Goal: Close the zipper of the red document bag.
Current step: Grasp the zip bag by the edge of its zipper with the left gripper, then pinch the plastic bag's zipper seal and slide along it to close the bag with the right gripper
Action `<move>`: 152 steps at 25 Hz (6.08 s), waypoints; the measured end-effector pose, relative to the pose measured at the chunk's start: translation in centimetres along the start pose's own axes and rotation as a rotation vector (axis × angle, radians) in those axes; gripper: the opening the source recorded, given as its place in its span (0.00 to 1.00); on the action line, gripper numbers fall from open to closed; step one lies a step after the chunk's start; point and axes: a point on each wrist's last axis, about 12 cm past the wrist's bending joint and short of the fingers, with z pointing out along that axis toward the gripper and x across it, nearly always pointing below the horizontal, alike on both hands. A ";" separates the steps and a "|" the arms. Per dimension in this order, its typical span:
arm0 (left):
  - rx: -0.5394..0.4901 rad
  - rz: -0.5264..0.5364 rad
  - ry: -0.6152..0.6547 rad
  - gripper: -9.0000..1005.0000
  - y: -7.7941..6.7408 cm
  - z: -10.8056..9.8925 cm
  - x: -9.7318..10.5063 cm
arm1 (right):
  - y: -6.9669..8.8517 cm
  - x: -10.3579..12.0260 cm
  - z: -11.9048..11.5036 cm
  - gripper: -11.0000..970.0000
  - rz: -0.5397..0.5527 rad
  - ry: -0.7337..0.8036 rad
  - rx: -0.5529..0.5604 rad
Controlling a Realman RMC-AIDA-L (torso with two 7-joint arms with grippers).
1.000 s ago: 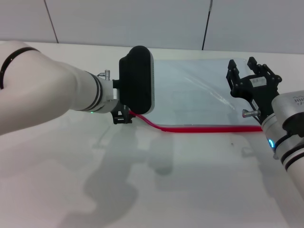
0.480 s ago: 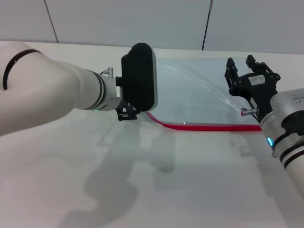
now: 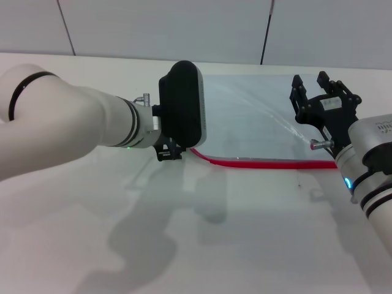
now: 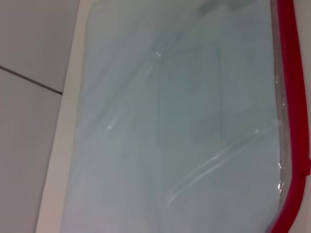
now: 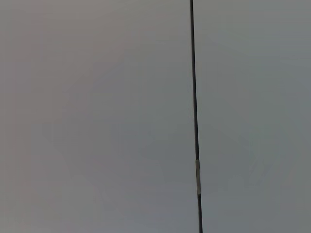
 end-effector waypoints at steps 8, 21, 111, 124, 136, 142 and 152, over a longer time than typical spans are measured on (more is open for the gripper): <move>-0.015 -0.007 -0.005 0.50 0.1 0.1 0.2 | 0.1 0.0 0.0 0.50 0.003 0.002 -0.002; -0.067 -0.055 -0.033 0.18 0.5 0.2 0.3 | 0.5 -0.1 -0.1 0.50 0.011 -0.001 -0.019; -0.359 -0.174 -0.349 0.06 2.5 -9.2 -3.5 | 0.3 -10.5 4.7 0.28 -0.481 0.140 -0.397; -0.349 -0.177 -0.335 0.06 2.4 -8.8 -3.2 | 0.2 -10.3 4.5 0.13 -0.474 0.141 -0.392; -0.347 -0.177 -0.333 0.06 2.4 -8.7 -3.2 | 0.5 -10.2 4.5 0.17 -0.481 0.143 -0.399; -0.350 -0.175 -0.338 0.06 2.4 -8.8 -3.3 | 0.6 -10.2 4.6 0.18 -0.486 0.151 -0.403; -0.353 -0.169 -0.340 0.06 2.5 -8.9 -3.4 | 0.8 -10.5 4.7 0.30 -0.495 0.139 -0.404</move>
